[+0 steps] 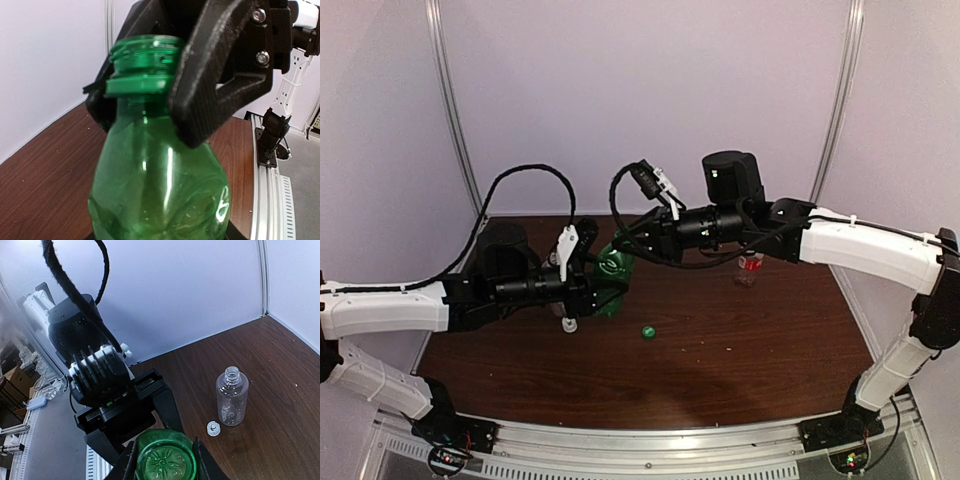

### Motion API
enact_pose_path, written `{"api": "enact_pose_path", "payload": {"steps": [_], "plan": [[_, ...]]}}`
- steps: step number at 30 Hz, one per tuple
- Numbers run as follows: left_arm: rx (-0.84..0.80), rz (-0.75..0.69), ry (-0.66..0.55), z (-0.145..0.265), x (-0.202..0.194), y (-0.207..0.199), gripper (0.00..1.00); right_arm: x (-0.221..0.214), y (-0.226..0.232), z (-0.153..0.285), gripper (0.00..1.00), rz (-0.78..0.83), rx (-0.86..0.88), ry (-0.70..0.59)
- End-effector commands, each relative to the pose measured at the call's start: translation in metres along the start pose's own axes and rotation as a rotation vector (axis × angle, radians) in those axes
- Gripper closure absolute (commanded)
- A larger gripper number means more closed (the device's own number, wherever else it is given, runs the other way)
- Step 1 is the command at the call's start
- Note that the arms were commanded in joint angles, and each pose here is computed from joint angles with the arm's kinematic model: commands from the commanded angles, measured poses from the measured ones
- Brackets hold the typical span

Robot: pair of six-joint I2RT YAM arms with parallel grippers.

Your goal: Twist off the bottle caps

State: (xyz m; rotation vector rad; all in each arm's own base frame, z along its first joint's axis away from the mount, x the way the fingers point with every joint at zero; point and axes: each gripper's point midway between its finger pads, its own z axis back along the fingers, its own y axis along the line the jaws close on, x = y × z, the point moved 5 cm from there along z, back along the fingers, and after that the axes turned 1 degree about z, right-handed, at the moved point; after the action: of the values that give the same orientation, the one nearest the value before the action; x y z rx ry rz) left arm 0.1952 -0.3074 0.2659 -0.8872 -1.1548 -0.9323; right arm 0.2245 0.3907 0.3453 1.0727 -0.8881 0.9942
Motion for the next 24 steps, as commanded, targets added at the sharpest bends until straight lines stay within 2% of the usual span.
{"api": "enact_pose_path", "payload": {"steps": [1, 5, 7, 10, 14, 24], "plan": [[0.006, -0.019, -0.057, -0.001, 0.011, 0.001, 0.53, 0.011, 0.008, -0.002, 0.78, 0.025, 0.033, -0.019], [0.045, -0.019, -0.046, -0.001, 0.009, 0.006, 0.45, 0.008, 0.002, -0.002, 0.9, 0.03, -0.014, -0.013], [0.073, -0.016, -0.033, 0.0, 0.007, 0.009, 0.39, 0.006, -0.003, -0.001, 0.94, 0.035, -0.054, -0.01], [0.12, -0.012, -0.01, 0.001, 0.003, 0.014, 0.2, 0.004, -0.01, 0.0, 0.96, 0.044, -0.111, -0.007], [0.177, -0.001, 0.024, 0.004, -0.003, 0.021, 0.03, -0.004, -0.022, -0.001, 0.99, 0.048, -0.18, 0.011], [0.247, -0.005, 0.056, 0.021, -0.013, 0.025, 0.02, -0.038, -0.064, -0.019, 1.0, 0.042, -0.367, 0.094]]}}
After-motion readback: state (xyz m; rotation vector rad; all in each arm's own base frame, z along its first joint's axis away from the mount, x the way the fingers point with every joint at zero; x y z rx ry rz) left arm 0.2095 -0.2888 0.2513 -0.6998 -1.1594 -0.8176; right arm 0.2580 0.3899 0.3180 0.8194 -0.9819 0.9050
